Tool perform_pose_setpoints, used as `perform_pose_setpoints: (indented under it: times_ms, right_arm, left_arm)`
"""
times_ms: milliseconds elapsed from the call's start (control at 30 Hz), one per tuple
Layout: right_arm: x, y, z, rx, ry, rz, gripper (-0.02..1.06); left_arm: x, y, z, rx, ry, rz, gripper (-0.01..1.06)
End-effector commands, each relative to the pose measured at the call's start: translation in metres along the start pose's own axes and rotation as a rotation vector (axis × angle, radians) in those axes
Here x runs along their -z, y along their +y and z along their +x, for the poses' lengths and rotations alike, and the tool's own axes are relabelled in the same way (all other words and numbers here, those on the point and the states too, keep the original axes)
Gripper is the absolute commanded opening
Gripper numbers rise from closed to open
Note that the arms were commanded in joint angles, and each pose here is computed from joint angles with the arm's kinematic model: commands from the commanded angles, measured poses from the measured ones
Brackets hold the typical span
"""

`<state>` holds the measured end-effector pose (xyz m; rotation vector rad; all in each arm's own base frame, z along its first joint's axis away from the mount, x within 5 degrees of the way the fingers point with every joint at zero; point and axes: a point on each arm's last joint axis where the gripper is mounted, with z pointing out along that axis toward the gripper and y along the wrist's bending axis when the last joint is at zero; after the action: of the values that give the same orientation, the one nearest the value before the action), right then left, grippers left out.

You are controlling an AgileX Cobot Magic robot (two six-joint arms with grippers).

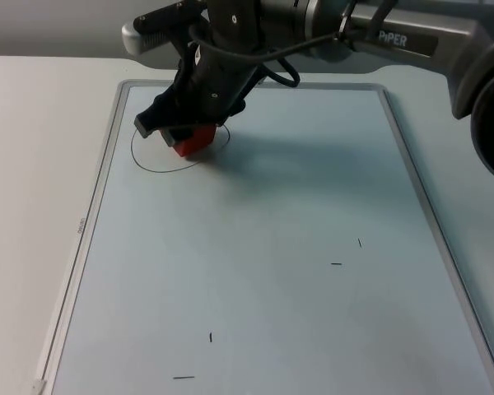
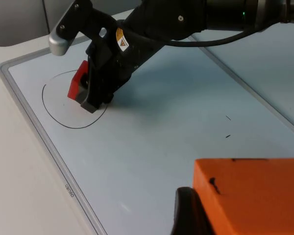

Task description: Pick up one cube with the left hand and another cube with the right hand. First place the cube in the right hand at the target position, then stack the cube in the left hand on top.

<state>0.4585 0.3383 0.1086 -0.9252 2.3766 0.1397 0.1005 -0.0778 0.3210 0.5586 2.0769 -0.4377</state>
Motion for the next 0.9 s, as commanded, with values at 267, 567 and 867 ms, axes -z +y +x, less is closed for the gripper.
perform_pose_setpoints:
  times_ms: [267, 567, 867]
  right_arm:
    - [0.0037, 0.0014, -0.0042, -0.011, -0.018, -0.017, 0.50]
    - [0.0037, 0.0012, -0.0042, -0.006, -0.018, -0.014, 0.58]
    - [0.0037, 0.0012, -0.0046, -0.006, -0.022, -0.014, 0.69]
  left_arm:
    - [0.0007, -0.0013, -0.0009, 0.002, -0.014, 0.012, 0.00]
    - [0.0007, -0.0013, -0.0009, 0.002, -0.014, 0.012, 0.00]
    - [0.0007, -0.0012, -0.0005, 0.001, -0.010, 0.011, 0.00]
